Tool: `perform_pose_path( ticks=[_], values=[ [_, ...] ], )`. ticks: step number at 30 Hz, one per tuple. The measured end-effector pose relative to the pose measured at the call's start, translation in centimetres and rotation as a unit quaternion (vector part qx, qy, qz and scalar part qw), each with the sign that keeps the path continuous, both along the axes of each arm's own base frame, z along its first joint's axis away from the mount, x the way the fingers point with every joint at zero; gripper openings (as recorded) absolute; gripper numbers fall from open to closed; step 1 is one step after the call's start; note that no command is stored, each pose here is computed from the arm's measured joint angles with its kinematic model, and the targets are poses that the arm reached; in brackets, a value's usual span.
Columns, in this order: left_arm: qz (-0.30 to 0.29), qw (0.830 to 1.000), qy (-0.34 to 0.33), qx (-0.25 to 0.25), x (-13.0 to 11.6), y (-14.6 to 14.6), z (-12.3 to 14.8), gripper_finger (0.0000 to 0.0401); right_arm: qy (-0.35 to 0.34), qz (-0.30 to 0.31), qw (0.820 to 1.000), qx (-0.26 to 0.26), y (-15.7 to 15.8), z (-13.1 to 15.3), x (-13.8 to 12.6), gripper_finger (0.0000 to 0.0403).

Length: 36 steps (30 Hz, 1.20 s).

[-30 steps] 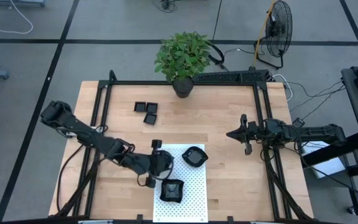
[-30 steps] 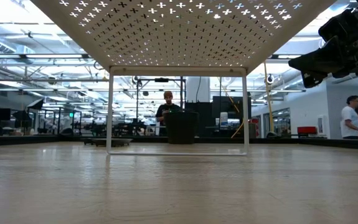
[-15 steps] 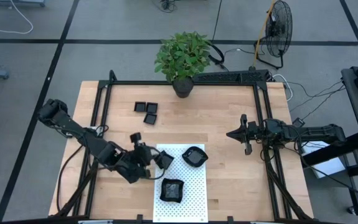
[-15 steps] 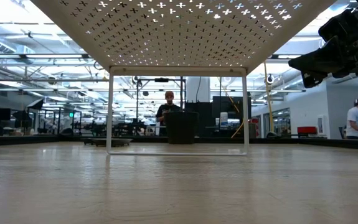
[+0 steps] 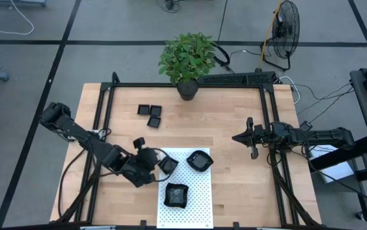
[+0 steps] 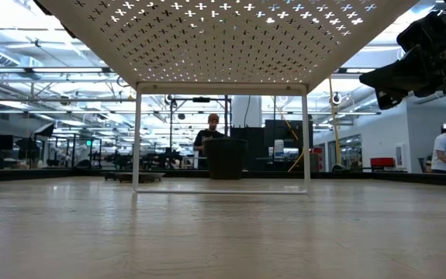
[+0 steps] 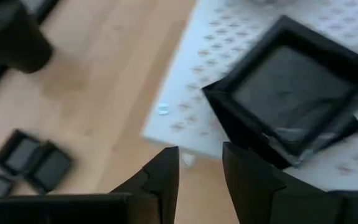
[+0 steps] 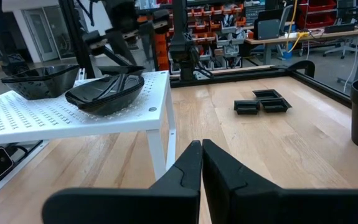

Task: Pick & Place Mini shaped plates
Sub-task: Adjust the square plates on the shelf, then stack the bottom square plate on top of the square plate on the shelf

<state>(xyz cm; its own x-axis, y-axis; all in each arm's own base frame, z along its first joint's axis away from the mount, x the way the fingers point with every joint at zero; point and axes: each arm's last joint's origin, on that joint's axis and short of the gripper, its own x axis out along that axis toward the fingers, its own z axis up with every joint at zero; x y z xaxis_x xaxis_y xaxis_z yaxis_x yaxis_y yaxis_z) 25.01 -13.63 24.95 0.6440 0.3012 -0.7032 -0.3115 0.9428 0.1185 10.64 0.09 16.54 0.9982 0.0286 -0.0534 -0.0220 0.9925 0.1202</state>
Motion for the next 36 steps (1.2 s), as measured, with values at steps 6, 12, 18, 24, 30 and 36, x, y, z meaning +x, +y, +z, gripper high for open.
perform_pose_path(
  ticks=[6,12,18,24,30,36],
  values=[
    [-0.008,1.000,0.004,-0.005,0.1,-0.1,-0.1,0.0127,0.000,0.000,1.000,0.000,0.0,0.0,0.0,0.0000],
    [-0.020,1.000,-0.004,0.006,0.3,-0.2,0.0,0.0127,0.000,0.000,1.000,0.000,0.0,0.0,0.0,0.0000],
    [-0.058,0.998,-0.018,0.007,0.7,-0.7,0.3,0.0127,0.000,0.000,1.000,0.000,0.0,0.0,0.0,0.0000],
    [-0.060,0.998,-0.018,0.028,0.7,-0.6,0.3,0.0127,0.000,0.000,1.000,0.000,0.0,0.0,0.0,0.0000],
    [-0.094,0.993,-0.047,0.044,0.9,-0.7,1.4,0.0127,0.000,0.000,1.000,0.000,0.0,0.0,0.0,0.0000],
    [-0.169,0.980,-0.040,0.100,1.3,-0.5,1.9,0.0127,0.000,0.000,1.000,0.000,0.0,0.0,0.0,0.0000]
  ],
)
